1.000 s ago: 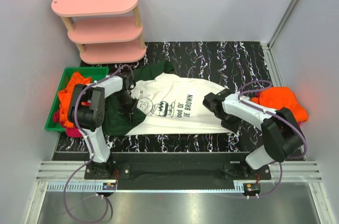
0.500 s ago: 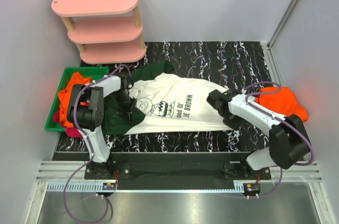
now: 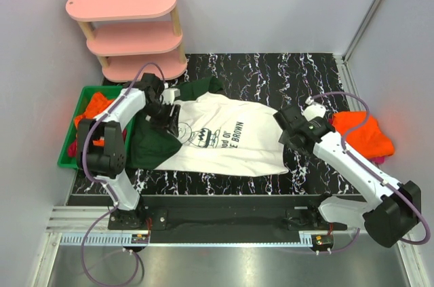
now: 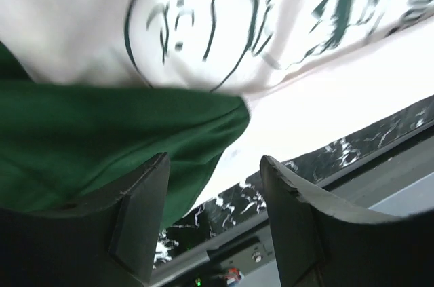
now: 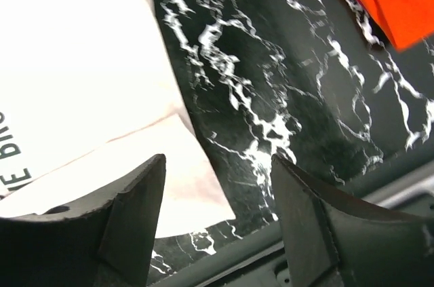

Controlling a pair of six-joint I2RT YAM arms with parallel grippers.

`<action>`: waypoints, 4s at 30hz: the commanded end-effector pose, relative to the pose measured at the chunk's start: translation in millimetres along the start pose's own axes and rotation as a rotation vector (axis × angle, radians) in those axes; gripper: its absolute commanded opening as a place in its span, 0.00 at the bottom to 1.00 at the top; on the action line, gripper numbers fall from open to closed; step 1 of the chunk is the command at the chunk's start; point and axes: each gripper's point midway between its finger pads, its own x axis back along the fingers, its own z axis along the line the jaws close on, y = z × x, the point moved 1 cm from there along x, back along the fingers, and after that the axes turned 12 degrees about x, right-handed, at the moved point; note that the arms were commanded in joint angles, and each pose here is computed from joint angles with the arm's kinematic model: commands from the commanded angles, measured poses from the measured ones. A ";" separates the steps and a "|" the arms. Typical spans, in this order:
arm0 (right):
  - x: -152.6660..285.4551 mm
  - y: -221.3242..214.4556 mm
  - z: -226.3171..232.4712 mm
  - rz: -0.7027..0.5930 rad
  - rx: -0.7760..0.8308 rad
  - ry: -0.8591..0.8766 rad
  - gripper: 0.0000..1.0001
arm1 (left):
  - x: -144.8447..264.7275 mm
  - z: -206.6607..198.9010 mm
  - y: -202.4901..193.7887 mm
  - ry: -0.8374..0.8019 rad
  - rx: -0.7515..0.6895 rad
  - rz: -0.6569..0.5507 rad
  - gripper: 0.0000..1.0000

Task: Fold and stack the t-shirts
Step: Fold the flattened tshirt in 1/3 of the way

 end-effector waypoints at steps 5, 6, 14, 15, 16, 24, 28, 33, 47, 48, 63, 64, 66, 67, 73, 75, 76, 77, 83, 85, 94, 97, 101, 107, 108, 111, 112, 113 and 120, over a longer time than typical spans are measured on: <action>-23.0 36.9 64.0 -0.100 0.149 0.135 0.43 | 18.2 -12.7 46.6 -0.020 -0.001 -0.120 0.54; -28.7 38.8 70.5 -0.096 0.162 0.132 0.22 | 19.5 -13.2 50.8 -0.017 0.001 -0.128 0.54; -82.4 55.1 136.3 -0.039 0.263 0.096 0.00 | 28.0 -17.3 58.1 -0.018 0.001 -0.158 0.51; -85.1 56.2 141.6 -0.036 0.259 0.109 0.00 | 28.8 -16.5 57.1 -0.013 -0.005 -0.158 0.51; -88.6 57.8 148.1 -0.032 0.259 0.114 0.00 | 28.9 -14.6 57.0 -0.003 -0.015 -0.160 0.51; -99.1 28.8 148.2 0.039 0.247 0.141 0.00 | 7.2 5.7 44.7 0.061 -0.002 -0.084 0.50; -112.2 15.8 143.9 0.068 0.261 0.104 0.00 | -8.7 15.1 42.7 0.082 0.023 -0.035 0.49; -126.2 17.1 143.9 0.087 0.247 0.076 0.00 | -20.1 19.3 46.3 0.085 0.038 -0.005 0.48; -188.8 25.0 106.4 0.245 0.196 -0.067 0.00 | -14.6 19.2 47.0 0.095 0.026 -0.001 0.47; -192.7 29.9 104.7 0.250 0.194 -0.077 0.00 | -14.7 18.6 47.0 0.092 0.028 0.001 0.47; -233.6 111.6 100.4 0.219 0.136 -0.081 0.00 | -8.6 12.4 68.6 0.079 0.042 -0.039 0.47; -227.9 116.0 100.1 0.200 0.124 -0.069 0.01 | -6.0 7.6 68.6 0.057 0.039 -0.044 0.47; -201.9 133.8 102.7 0.115 0.095 -0.019 0.07 | 3.4 -1.0 69.2 0.029 0.023 -0.067 0.47; -191.6 139.4 103.7 0.092 0.087 0.001 0.19 | 5.7 -5.2 66.3 0.008 0.019 -0.065 0.47; -114.9 144.5 116.1 -0.009 0.127 0.115 0.39 | 10.2 -28.9 37.3 -0.017 -0.101 -0.038 0.47; -100.6 132.3 115.5 -0.008 0.130 0.133 0.39 | 3.5 -35.7 26.0 -0.009 -0.150 -0.007 0.47; -94.6 124.2 119.6 -0.004 0.145 0.146 0.39 | -1.5 -35.6 18.5 -0.003 -0.159 0.020 0.47; -90.7 113.2 117.0 0.006 0.155 0.148 0.38 | -5.0 -38.4 13.4 -0.002 -0.179 0.041 0.47; -86.9 64.0 112.5 0.073 0.175 0.137 0.36 | -9.4 -46.8 -1.9 -0.039 -0.184 0.090 0.45; -89.1 52.5 110.9 0.091 0.182 0.127 0.35 | -9.3 -51.0 -7.7 -0.051 -0.197 0.099 0.44; -92.2 34.4 121.3 0.110 0.218 0.119 0.33 | -16.4 -49.7 -28.9 -0.013 -0.252 0.145 0.43; -98.4 27.1 121.0 0.126 0.229 0.108 0.33 | -30.8 -37.2 -26.9 0.040 -0.228 0.180 0.42; -102.6 19.6 120.6 0.143 0.237 0.101 0.32 | -31.8 -33.7 -9.9 0.079 -0.231 0.138 0.36; -100.5 22.5 117.8 0.127 0.235 0.095 0.32 | -21.6 -29.3 28.1 0.163 -0.235 0.009 0.31; -100.4 22.5 117.3 0.126 0.234 0.094 0.32 | -22.6 -22.4 31.4 0.196 -0.225 0.008 0.27; -98.1 23.4 114.1 0.119 0.231 0.093 0.32 | -30.7 -2.7 39.5 0.276 -0.179 0.016 0.01; -97.0 23.9 112.7 0.115 0.231 0.092 0.32 | -33.7 3.8 41.0 0.301 -0.166 0.022 0.00; -96.6 22.7 111.7 0.116 0.236 0.090 0.32 | -35.3 7.8 43.1 0.320 -0.163 0.023 0.00; -99.4 2.2 96.3 0.153 0.249 0.063 0.31 | -47.7 41.0 53.8 0.469 -0.157 0.025 0.00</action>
